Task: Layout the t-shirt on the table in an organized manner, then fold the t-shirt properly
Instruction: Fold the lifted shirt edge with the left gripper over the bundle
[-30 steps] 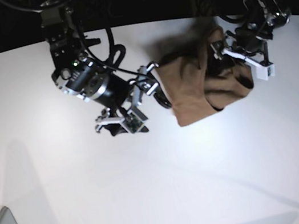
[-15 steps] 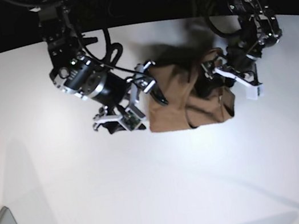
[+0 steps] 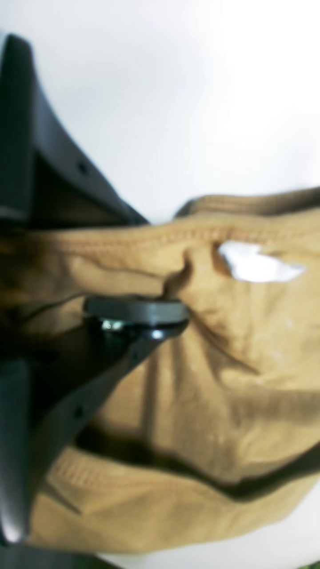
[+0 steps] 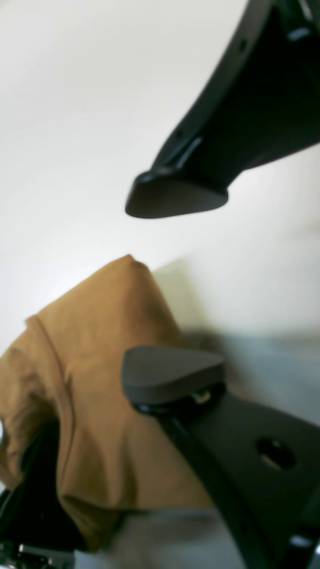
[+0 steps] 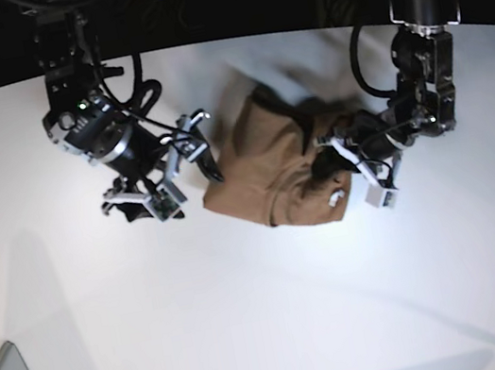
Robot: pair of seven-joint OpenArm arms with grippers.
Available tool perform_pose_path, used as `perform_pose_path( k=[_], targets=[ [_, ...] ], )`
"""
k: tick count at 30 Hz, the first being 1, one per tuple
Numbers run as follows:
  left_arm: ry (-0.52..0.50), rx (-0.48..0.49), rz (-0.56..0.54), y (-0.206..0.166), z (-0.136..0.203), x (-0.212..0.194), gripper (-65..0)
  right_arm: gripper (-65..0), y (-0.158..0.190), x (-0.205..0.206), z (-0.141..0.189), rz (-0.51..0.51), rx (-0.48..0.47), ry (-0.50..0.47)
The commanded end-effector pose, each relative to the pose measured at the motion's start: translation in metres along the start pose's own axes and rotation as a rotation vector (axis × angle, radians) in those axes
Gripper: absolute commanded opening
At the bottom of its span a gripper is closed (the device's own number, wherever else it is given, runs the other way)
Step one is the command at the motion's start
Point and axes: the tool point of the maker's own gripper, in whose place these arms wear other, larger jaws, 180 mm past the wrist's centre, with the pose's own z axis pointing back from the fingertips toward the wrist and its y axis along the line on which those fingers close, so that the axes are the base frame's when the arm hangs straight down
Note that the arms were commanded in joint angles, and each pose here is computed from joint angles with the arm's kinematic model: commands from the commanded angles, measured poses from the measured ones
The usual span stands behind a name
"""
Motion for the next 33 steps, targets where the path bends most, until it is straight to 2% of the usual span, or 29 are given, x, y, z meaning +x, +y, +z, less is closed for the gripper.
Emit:
perform_pose_path(
  k=[1,5,8,11,14,16,17,19,26,30,33],
  targets=[
    [0.115,0.099,-0.035,0.023,0.004,-0.022,-65.0,-19.1,0.003,0.023,0.005,0.006,0.005,-0.083],
    [0.101,0.099,-0.052,0.023,0.002,-0.013,-65.0,-19.8,0.027,0.045,0.007,0.003,0.049,-0.145],
    [0.101,0.099,-0.052,0.023,0.002,-0.013,-65.0,-25.6,0.04,0.054,0.001,-0.038,0.072,-0.171],
    [0.102,0.1,-0.049,0.024,0.002,-0.014,-65.0,-38.6,0.054,0.05,-0.017,-0.09,0.115,-0.156],
    [0.104,0.1,-0.049,0.024,0.002,-0.014,-65.0,-52.4,0.067,0.03,-0.039,-0.116,0.169,-0.089],
    [0.104,0.1,-0.049,0.024,0.002,-0.014,-65.0,-59.0,0.075,0.017,-0.049,-0.162,0.208,-0.056],
    [0.104,0.1,-0.049,0.024,0.002,-0.014,-65.0,-60.2,0.08,0.011,-0.053,-0.192,0.226,-0.053],
    [0.105,0.112,-0.056,0.029,0.006,-0.013,-65.0,-60.3,0.085,0.0,-0.055,-0.255,0.247,-0.062],
    [0.107,0.124,-0.062,0.035,0.01,-0.012,-65.0,-60.1,0.1,-0.044,-0.057,-0.351,0.265,-0.043],
    [0.11,0.129,-0.067,0.036,0.01,-0.012,-65.0,-60.1,0.094,-0.054,-0.058,-0.348,0.258,-0.024],
    [0.126,0.154,-0.099,0.041,0.012,-0.014,-65.0,-60.1,0.086,-0.037,-0.051,-0.318,0.243,-0.071]
  ],
)
